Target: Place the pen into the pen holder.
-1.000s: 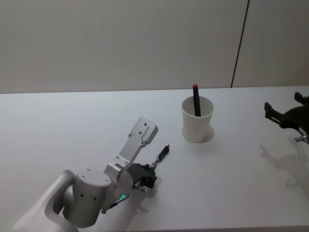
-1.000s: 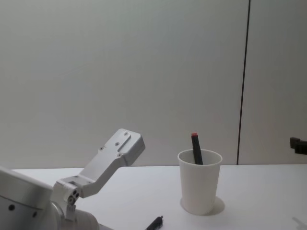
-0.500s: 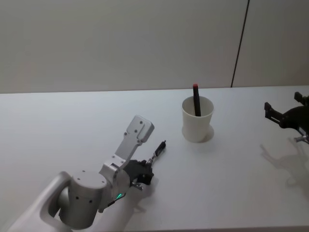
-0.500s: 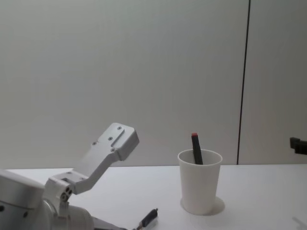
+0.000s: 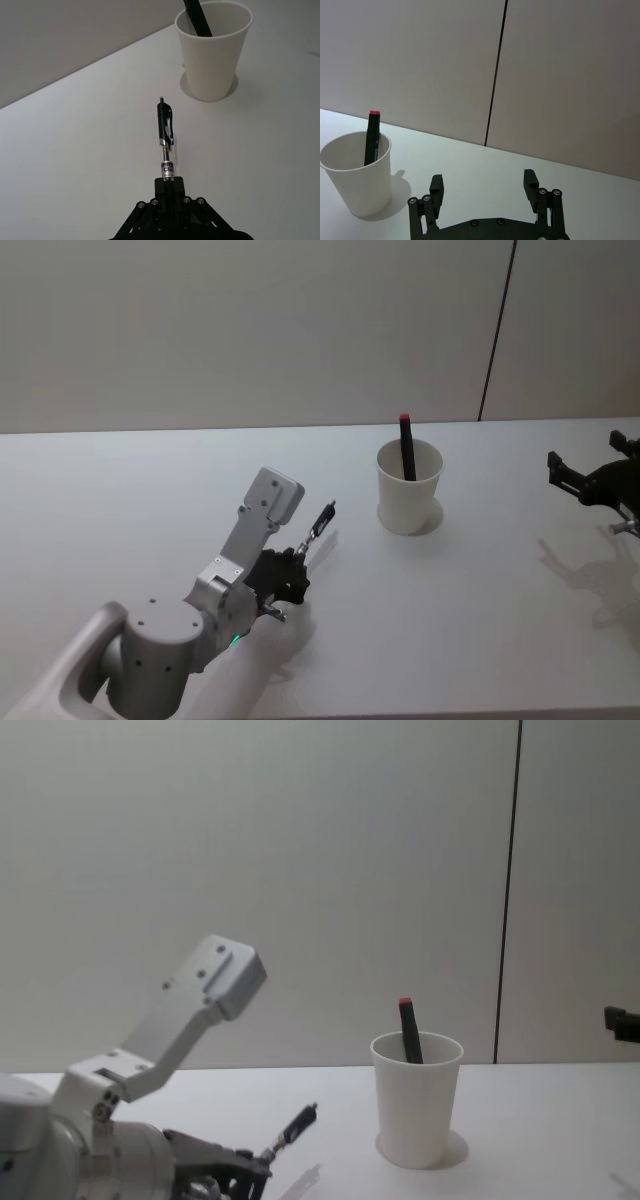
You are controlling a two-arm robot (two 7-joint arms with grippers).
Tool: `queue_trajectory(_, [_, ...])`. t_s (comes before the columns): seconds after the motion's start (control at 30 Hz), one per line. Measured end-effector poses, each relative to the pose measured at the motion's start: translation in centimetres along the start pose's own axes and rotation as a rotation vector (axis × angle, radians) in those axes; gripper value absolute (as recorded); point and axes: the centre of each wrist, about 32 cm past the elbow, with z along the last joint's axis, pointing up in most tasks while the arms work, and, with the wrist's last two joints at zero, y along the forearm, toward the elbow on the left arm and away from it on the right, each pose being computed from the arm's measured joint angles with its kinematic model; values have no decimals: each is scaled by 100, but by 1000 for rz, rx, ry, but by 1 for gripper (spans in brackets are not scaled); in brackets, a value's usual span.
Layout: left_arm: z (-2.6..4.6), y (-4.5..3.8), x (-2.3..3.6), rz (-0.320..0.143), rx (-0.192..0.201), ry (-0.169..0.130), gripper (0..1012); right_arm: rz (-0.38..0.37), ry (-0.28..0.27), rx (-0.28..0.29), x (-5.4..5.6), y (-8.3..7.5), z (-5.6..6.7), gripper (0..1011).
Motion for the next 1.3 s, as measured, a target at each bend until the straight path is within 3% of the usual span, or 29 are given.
queue_trajectory(0.2, [-3,97,51,3,-84,-18,110,0,0,0,0,0,0,1002])
queue_trajectory(0.23, [-3,97,51,3,-84,-18,110,0,0,0,0,0,0,1001])
queue_trajectory(0.33, [-1,148,87,-11,-137,-31,110,0,0,0,0,0,0,1002])
queue_trajectory(0.7, [31,230,191,-87,-271,-81,110,0,0,0,0,0,0,1001])
queue_trajectory(1.07, [132,178,262,-201,-390,-145,110,0,0,0,0,0,0,1002])
queue_trajectory(1.3, [187,100,279,-262,-433,-172,110,0,0,0,0,0,0,1002])
